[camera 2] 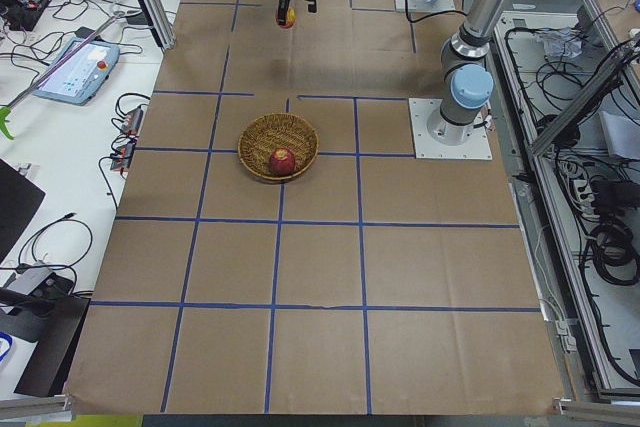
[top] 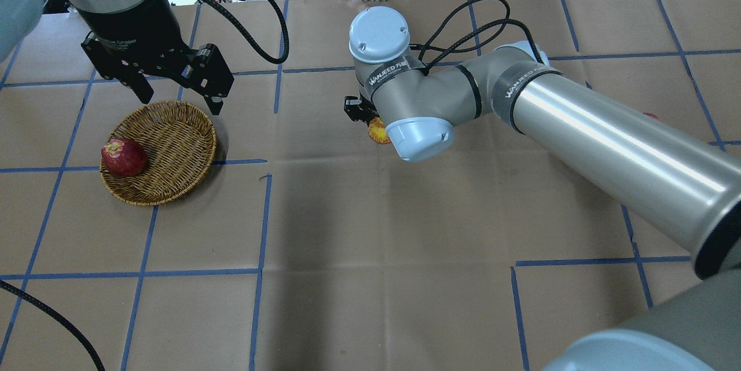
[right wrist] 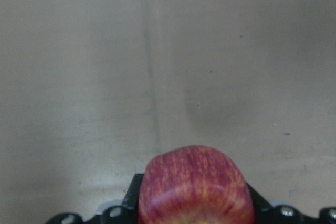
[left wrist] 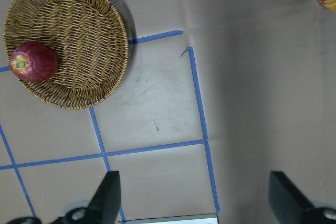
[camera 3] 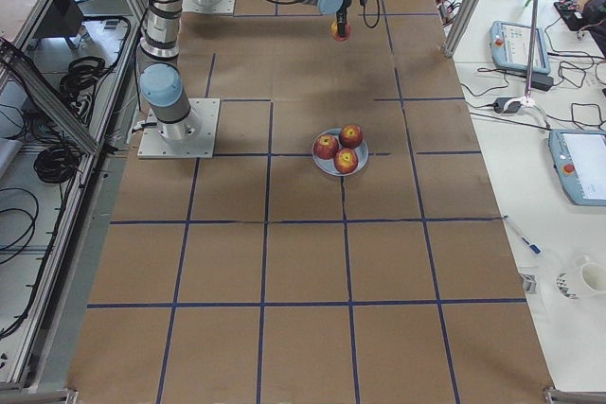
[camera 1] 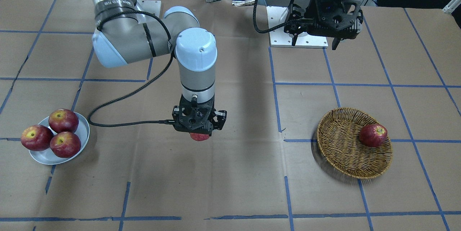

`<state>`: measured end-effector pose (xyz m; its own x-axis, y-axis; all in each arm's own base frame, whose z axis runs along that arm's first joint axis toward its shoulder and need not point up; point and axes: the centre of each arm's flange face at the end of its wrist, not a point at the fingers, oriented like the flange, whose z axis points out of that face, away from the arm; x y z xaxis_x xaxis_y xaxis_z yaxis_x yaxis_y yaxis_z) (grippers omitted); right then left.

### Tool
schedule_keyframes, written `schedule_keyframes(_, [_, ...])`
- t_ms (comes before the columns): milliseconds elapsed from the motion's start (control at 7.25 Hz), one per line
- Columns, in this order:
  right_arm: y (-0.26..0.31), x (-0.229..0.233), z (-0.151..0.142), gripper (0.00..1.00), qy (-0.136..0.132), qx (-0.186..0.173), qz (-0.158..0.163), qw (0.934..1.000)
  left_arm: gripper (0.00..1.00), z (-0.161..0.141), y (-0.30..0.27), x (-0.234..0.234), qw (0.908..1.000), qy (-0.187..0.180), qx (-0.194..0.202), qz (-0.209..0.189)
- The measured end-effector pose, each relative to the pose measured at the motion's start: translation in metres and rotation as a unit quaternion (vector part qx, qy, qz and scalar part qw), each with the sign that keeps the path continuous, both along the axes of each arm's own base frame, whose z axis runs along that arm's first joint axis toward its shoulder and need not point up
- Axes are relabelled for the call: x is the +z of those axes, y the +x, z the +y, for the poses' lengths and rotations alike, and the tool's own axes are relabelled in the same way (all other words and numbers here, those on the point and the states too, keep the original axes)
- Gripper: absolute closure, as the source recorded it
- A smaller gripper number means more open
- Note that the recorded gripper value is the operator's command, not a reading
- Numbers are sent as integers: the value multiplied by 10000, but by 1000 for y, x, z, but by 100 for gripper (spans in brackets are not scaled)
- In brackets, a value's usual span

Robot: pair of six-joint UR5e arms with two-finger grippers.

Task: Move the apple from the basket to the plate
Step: 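Lift the apple with the right gripper and carry it over the white plate, then lower the apple onto the plate among the others and open the right gripper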

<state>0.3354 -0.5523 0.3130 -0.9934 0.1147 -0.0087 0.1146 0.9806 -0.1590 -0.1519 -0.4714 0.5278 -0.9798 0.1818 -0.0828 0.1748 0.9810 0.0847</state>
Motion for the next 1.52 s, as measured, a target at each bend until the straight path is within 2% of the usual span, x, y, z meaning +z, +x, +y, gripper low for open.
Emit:
schedule_keyframes(276, [-81, 48, -14, 39, 122, 128, 141, 9997, 1, 1, 0, 0, 10000, 0, 0, 1])
schedule_keyframes(690, [-260, 74, -41, 39, 296, 837, 429, 9951, 1, 1, 0, 0, 10000, 0, 0, 1])
schedule_keyframes(966, [-370, 68, -41, 40, 424, 1234, 432, 9905, 1, 2, 0, 0, 10000, 3, 0, 3])
schedule_keyframes(1103, [-413, 58, -35, 40, 457, 1359, 279, 9893, 1, 2, 0, 0, 10000, 3, 1, 6])
schedule_keyframes(1241, [-441, 43, -26, 40, 480, 1437, 131, 9884, 1, 2, 0, 0, 10000, 2, 1, 7])
schedule_keyframes(1517, [-458, 9, -12, 39, 490, 1514, -7, 9873, 1, 3, 0, 0, 10000, 4, 1, 8])
